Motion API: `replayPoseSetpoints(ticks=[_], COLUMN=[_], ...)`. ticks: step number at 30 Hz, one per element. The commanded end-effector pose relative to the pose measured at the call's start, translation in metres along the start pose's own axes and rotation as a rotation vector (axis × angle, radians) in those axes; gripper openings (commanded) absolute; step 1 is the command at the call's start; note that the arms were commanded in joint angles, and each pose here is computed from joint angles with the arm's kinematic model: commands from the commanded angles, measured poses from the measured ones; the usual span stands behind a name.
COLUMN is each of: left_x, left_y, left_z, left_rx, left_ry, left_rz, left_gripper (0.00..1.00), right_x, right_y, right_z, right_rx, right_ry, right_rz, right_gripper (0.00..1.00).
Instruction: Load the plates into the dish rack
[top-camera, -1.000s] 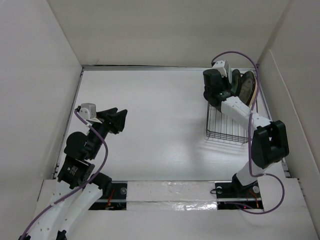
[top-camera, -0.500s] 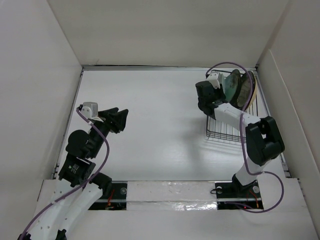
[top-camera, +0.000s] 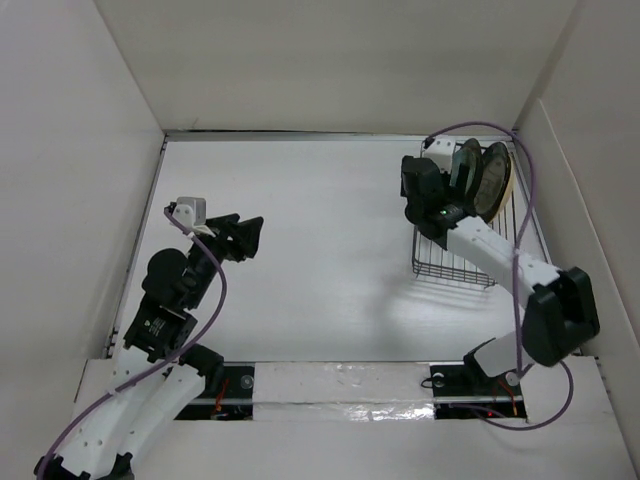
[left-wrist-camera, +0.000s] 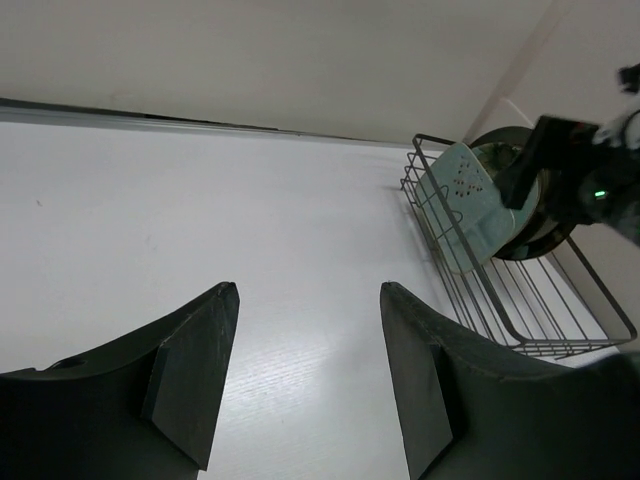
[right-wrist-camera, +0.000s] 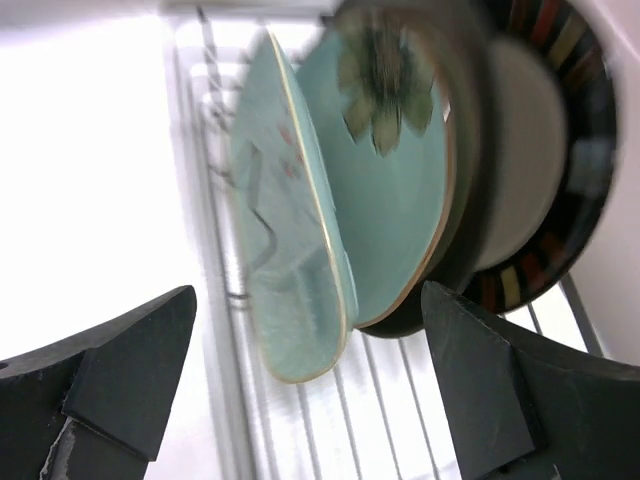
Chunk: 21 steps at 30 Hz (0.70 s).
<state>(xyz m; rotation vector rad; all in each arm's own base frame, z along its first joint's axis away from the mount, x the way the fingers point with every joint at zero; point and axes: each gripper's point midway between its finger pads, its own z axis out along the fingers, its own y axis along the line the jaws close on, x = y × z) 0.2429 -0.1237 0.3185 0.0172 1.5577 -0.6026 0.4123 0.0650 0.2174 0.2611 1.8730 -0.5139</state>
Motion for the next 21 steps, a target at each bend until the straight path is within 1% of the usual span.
replayPoseSetpoints(ticks=[1, 3, 4, 5, 6, 7, 8, 10, 11, 12, 15, 19, 21], left_x=[-0.008, -0.007, -0.005, -0.002, -0.004, -0.002, -0.005, -0.007, -0.007, -0.009, -0.020, -0.024, -0.024], left_y=[-0.002, 0.001, 0.002, 0.003, 0.003, 0.004, 0.005, 0.010, 0.012, 0.014, 0.012, 0.012, 0.014], left_z=[0.006, 0.008, 0.011, 0.013, 0.013, 0.015, 0.015, 0.014, 0.014, 0.013, 0.008, 0.004, 0.005], left_rx=[0.000, -0.017, -0.023, -0.027, -0.028, -0.038, -0.048, -0.074, -0.081, -0.093, -0.088, -0.084, -0.102], left_ry=[-0.023, -0.017, -0.007, 0.004, -0.001, 0.003, -0.002, -0.014, -0.023, -0.034, -0.077, -0.103, -0.095], left_rz=[-0.001, -0.001, -0.001, -0.001, -0.001, -0.002, -0.001, -0.001, -0.001, -0.004, -0.018, -0.020, -0.027], left_gripper=[0.56, 0.58, 0.60, 0.63, 0.64, 0.64, 0.64, 0.65, 0.65, 0.65, 0.65, 0.66, 0.66], right_x=[-0.067, -0.079, -0.091, -0.091, -0.094, -0.099, -0.105, -0.101, -0.096, -0.098, -0.081, -0.059, -0.060], right_y=[0.010, 0.028, 0.041, 0.061, 0.056, 0.079, 0.082, 0.097, 0.107, 0.109, 0.123, 0.139, 0.138], right_z=[-0.052, -0.079, -0.103, -0.127, -0.130, -0.165, -0.190, -0.224, -0.255, -0.267, -0.286, -0.279, -0.279], right_rx=[-0.203, -0.352, -0.508, -0.639, -0.644, -0.837, -0.950, -1.134, -1.278, -1.323, -1.420, -1.426, -1.422], right_ry=[-0.140, -0.164, -0.188, -0.194, -0.206, -0.232, -0.273, -0.319, -0.327, -0.352, -0.328, -0.273, -0.278], right_rz=[0.217, 0.251, 0.268, 0.274, 0.295, 0.293, 0.295, 0.328, 0.315, 0.331, 0.327, 0.280, 0.283], right_gripper=[1.00, 1.00, 1.00, 1.00, 1.00, 1.00, 1.00, 1.00, 1.00, 1.00, 1.00, 1.00, 1.00])
